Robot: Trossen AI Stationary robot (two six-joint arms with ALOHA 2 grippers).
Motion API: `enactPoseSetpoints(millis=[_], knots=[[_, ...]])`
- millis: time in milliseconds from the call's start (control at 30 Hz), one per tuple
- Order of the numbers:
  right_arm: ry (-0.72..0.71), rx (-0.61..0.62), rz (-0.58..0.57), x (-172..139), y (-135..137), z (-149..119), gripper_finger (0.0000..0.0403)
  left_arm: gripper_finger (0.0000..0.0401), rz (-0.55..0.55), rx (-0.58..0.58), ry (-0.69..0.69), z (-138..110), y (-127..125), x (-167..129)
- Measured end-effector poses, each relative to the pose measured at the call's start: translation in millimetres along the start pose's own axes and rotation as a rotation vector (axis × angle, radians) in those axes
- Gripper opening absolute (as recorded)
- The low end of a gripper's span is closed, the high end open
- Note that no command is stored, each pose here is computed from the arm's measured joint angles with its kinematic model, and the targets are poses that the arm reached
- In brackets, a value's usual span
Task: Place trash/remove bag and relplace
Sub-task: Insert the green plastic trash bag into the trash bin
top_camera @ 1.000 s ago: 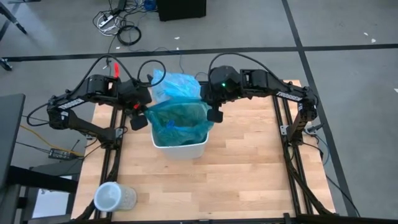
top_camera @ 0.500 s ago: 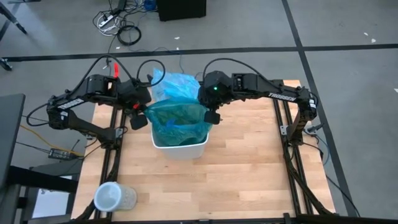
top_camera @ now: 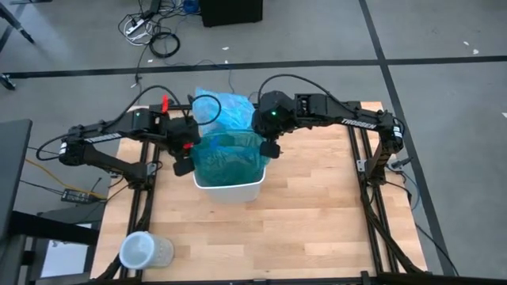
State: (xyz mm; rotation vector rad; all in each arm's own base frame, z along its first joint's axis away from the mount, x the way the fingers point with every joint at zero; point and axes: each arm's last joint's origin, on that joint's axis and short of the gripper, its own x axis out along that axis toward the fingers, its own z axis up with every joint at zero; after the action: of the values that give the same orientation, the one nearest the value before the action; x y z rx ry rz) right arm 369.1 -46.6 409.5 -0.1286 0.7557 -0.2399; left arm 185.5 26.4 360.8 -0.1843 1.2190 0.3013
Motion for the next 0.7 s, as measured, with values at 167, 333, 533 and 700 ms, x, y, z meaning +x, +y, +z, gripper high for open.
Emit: enactPoseSetpoints(millis=[167,333,533,700], knots=[[0.062,0.024,0.054,0,2,-6,0.0,0.0008,-0.044,-0.01,-0.038,3,-1,-5],[0.088,0.01,0.125,-1,4,-9,0.0,0.0008,-0.169,-0.035,-0.047,0,-4,-12],[0.082,-0.077,0.209,-1,6,-10,0.0002,0.0008,-0.238,-0.056,-0.053,-4,-4,-17],[0.131,-0.108,0.199,-2,6,-15,0.0034,0.0008,-0.306,-0.05,-0.053,-7,-5,-21]])
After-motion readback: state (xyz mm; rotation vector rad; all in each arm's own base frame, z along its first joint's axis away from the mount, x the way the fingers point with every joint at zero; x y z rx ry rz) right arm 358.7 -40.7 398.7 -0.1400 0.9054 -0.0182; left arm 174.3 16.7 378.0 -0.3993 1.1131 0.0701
